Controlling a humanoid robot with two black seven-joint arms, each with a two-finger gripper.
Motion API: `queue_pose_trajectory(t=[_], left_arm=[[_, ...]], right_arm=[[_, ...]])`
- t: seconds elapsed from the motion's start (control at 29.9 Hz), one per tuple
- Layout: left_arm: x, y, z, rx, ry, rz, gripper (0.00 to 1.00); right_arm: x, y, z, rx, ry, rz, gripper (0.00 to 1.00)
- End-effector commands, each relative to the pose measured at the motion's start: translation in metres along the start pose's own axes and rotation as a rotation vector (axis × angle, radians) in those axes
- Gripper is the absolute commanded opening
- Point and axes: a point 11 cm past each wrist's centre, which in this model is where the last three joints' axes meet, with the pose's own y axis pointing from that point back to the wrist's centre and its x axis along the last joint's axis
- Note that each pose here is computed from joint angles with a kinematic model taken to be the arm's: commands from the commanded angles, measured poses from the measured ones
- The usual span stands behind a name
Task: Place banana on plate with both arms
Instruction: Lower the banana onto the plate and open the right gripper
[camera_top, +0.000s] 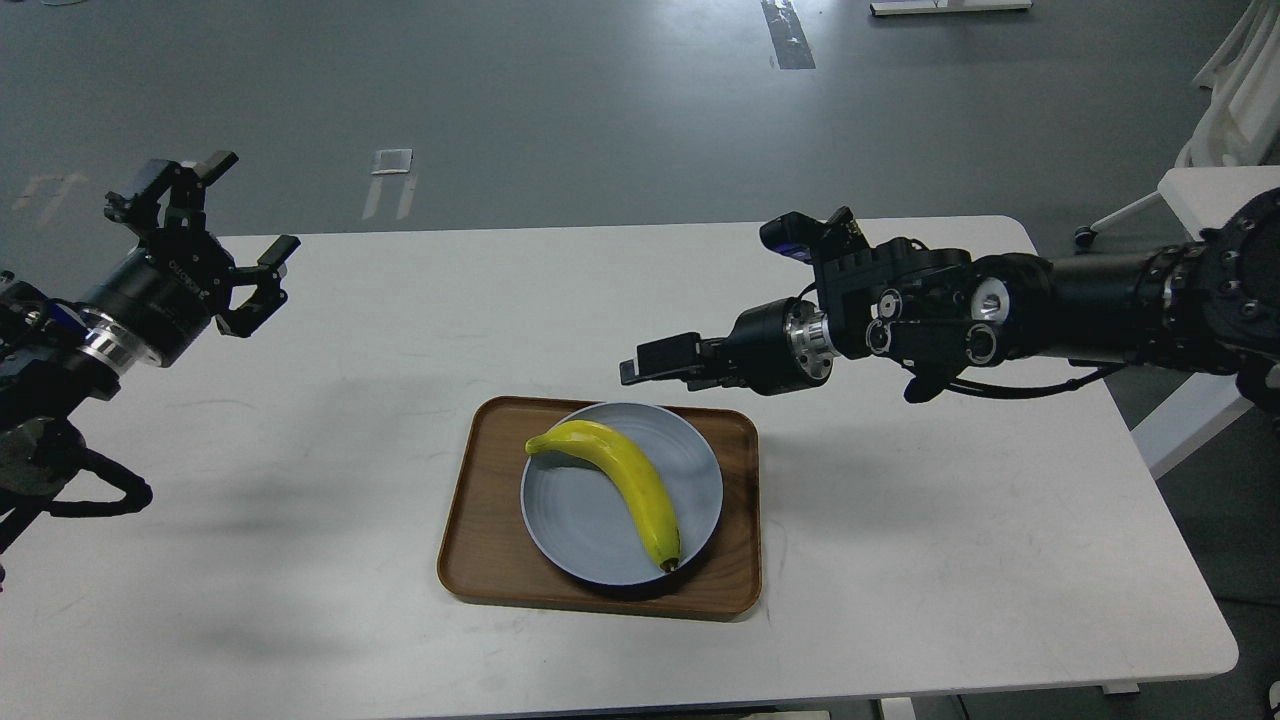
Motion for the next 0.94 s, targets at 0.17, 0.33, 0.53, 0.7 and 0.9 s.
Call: queue_pose_trajectory(t=[0.17,0.33,0.53,0.7,0.9], left_arm=[[-0.011,-0.007,-0.015,0.004,0.035,-0.016,0.98],[-0.019,-0.012,-0.026,0.008,0.06,-0.024,0.98],[-0.024,-0.018,-0.046,0.021,0.091,-0.007,0.98],[-0.029,-0.02,-0.064,0.035,0.12,0.003,0.98],[-0.035,-0.024,-0.074,0.037,0.142,0.007,0.98]], right_arm=[[0.03,0.047,0.044,0.268,-0.437,0.4,0.99],[0.024,0.066,0.08,0.441,-0.808,0.619,0.99],[0.002,0.081,0.12,0.533,-1.018,0.73,1.0],[-0.017,0.093,0.145,0.608,-1.131,0.733,1.0],[-0.021,0.091,0.145,0.616,-1.142,0.721,1.0]])
